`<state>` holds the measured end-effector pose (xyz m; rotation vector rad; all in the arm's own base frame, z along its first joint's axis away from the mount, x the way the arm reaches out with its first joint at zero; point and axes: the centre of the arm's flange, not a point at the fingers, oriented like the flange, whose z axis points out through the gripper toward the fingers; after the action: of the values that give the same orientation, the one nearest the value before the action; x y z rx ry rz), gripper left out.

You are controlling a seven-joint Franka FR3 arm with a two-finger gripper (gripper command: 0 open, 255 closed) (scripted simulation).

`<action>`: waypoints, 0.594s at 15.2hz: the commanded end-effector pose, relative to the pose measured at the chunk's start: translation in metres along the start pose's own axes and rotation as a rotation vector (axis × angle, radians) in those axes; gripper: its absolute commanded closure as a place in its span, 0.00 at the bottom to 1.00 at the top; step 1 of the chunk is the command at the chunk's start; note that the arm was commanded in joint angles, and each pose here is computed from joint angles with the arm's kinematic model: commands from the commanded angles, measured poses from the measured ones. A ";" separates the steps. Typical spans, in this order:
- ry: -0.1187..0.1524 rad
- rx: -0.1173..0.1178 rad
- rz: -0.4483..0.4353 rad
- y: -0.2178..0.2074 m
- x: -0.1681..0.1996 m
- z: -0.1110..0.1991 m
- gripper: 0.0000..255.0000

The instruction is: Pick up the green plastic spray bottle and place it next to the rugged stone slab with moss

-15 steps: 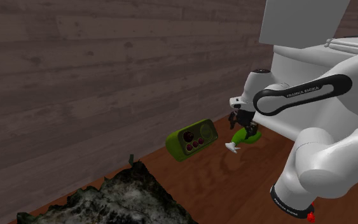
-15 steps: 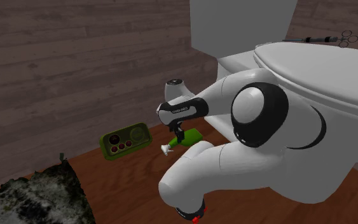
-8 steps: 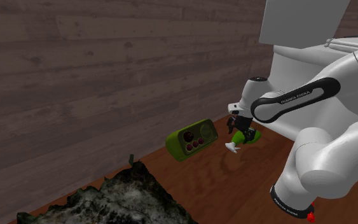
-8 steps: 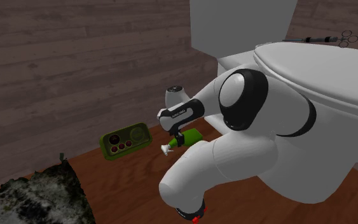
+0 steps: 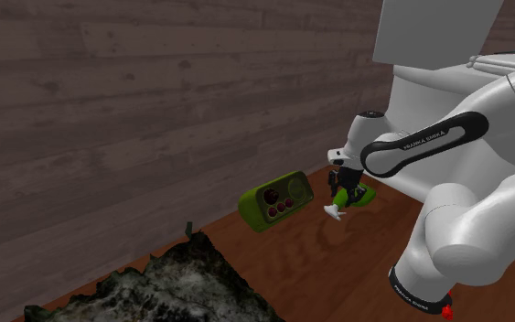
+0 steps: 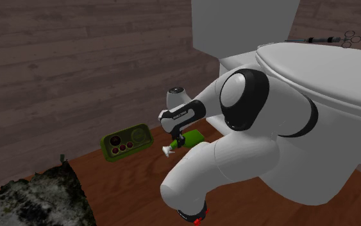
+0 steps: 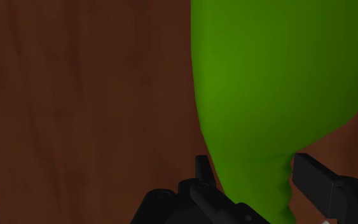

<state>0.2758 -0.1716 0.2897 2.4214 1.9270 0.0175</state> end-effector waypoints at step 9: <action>0.000 0.000 0.000 0.000 0.000 -0.005 1.00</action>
<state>0.2756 -0.1716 0.2921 2.4212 1.9270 0.0179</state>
